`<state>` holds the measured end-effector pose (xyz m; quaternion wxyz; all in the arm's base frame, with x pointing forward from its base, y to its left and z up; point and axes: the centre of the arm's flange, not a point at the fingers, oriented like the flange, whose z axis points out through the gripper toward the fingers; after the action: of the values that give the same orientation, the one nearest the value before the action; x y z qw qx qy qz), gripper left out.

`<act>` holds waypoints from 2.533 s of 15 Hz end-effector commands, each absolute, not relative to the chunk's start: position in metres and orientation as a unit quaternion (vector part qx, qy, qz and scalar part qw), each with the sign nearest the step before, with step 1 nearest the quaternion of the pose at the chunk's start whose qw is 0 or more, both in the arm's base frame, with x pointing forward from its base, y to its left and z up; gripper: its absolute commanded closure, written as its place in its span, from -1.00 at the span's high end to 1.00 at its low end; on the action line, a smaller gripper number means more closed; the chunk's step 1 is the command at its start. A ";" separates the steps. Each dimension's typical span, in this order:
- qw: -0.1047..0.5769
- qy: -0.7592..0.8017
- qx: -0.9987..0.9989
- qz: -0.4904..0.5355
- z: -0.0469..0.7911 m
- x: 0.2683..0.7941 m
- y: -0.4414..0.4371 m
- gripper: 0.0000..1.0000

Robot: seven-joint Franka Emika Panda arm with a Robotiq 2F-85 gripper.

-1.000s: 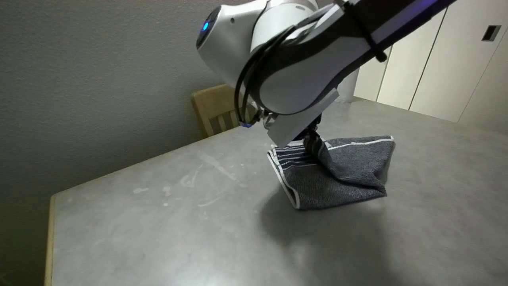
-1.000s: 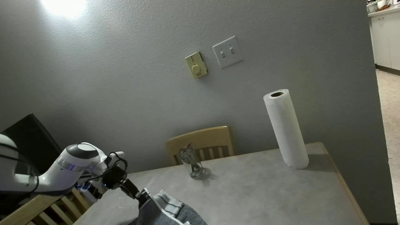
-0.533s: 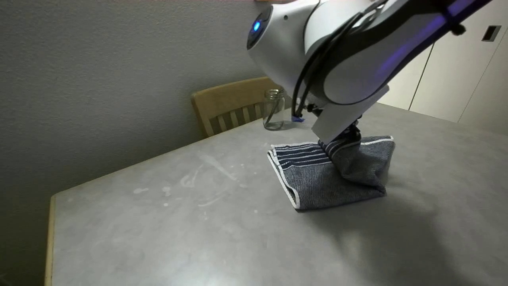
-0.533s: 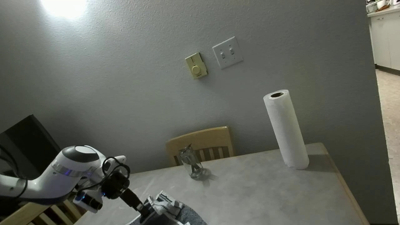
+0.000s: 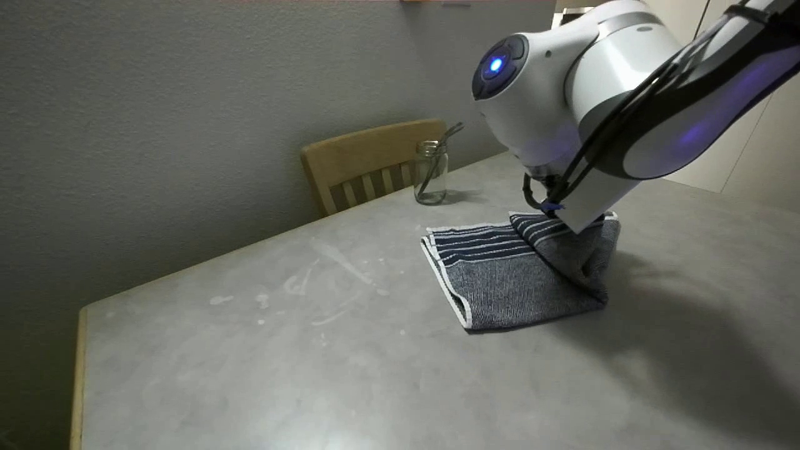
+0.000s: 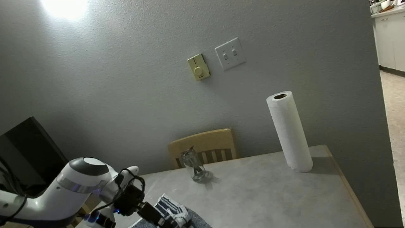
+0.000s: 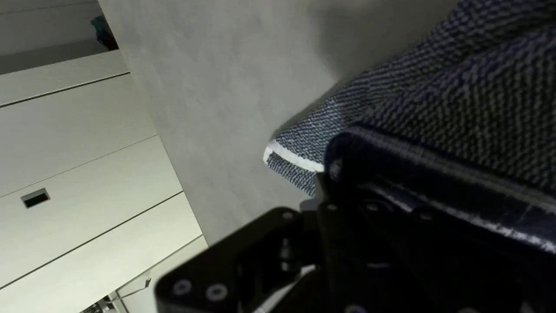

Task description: Fold the towel then unfold it

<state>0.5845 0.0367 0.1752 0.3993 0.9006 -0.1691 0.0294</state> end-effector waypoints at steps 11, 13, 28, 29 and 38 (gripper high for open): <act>0.411 -0.159 0.895 0.072 0.201 0.557 -0.030 -0.40; 0.401 -0.157 0.899 0.082 0.199 0.560 -0.015 -0.13; 0.387 -0.188 0.902 0.044 0.216 0.596 0.168 1.00; 0.395 -0.195 0.897 0.036 0.217 0.597 0.176 1.00; 0.351 -0.201 0.915 -0.002 0.217 0.595 0.213 1.00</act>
<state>0.5948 0.2129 0.2170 0.3511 0.9146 -0.2009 -0.0018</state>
